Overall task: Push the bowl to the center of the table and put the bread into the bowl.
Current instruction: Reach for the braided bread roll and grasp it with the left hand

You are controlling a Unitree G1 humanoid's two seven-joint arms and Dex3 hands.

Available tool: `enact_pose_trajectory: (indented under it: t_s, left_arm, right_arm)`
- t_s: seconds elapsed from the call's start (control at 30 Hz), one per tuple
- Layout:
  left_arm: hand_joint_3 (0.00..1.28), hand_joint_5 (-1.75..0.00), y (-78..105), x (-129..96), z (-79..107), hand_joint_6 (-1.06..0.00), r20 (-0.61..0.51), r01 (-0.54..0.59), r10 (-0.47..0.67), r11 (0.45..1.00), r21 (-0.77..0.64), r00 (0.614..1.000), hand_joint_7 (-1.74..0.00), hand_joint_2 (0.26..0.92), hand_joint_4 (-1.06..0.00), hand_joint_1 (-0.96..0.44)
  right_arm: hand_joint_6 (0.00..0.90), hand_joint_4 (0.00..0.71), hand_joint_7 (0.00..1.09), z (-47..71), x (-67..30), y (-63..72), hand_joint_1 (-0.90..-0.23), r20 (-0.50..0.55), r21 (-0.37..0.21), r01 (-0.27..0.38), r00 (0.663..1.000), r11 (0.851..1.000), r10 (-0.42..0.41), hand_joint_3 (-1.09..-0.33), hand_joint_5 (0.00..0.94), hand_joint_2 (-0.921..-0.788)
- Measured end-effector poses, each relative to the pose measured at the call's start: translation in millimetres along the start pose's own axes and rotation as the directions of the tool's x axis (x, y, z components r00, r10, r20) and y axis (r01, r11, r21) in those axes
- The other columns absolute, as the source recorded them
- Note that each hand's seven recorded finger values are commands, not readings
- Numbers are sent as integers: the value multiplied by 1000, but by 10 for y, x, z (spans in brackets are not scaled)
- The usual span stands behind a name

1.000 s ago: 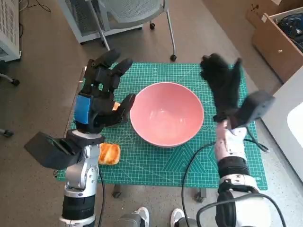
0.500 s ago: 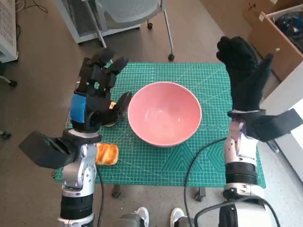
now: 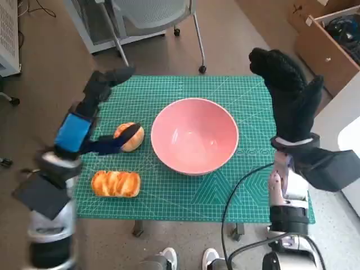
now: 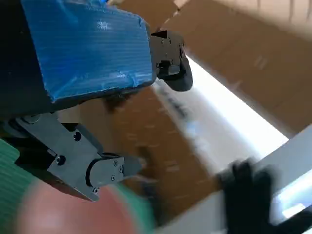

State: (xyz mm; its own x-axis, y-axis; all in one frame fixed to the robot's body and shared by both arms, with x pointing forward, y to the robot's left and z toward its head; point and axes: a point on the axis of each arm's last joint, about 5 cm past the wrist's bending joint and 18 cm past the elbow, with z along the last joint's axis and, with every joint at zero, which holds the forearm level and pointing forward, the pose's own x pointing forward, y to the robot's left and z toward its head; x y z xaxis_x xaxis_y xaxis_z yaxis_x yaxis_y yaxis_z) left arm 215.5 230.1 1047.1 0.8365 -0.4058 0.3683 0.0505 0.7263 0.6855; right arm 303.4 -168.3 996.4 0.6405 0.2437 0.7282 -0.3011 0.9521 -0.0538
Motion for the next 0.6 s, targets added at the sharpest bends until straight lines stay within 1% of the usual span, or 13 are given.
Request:
enact_pose_trajectory:
  t_s: [0.07,0.2,0.4,0.6]
  left_arm:
    - [146,-194,87,-64,46,-109,-50,42,-38,996,77,998,-623,771,-106,-357]
    - [58,-95,165,-164,132,-184,-120,96,-76,981,169,990,-527,787,-176,-362]
    - [16,-34,184,-270,242,-252,-176,187,-149,957,222,973,-418,791,-225,-323]
    - [2,-6,155,-348,302,-343,-217,284,-235,929,236,947,-247,772,-250,-253]
  right_arm:
    - [160,328,446,0,1,-5,-540,-6,-4,-1,1000,1000,1,-609,10,-921]
    - [161,329,445,-8,4,-1,-545,-20,-2,6,1000,1000,-6,-609,9,-921]
    - [164,330,443,-38,28,37,-543,-42,19,8,999,1000,-8,-607,8,-921]
    - [167,332,440,-59,60,52,-542,-47,37,14,999,999,-12,-602,8,-921]
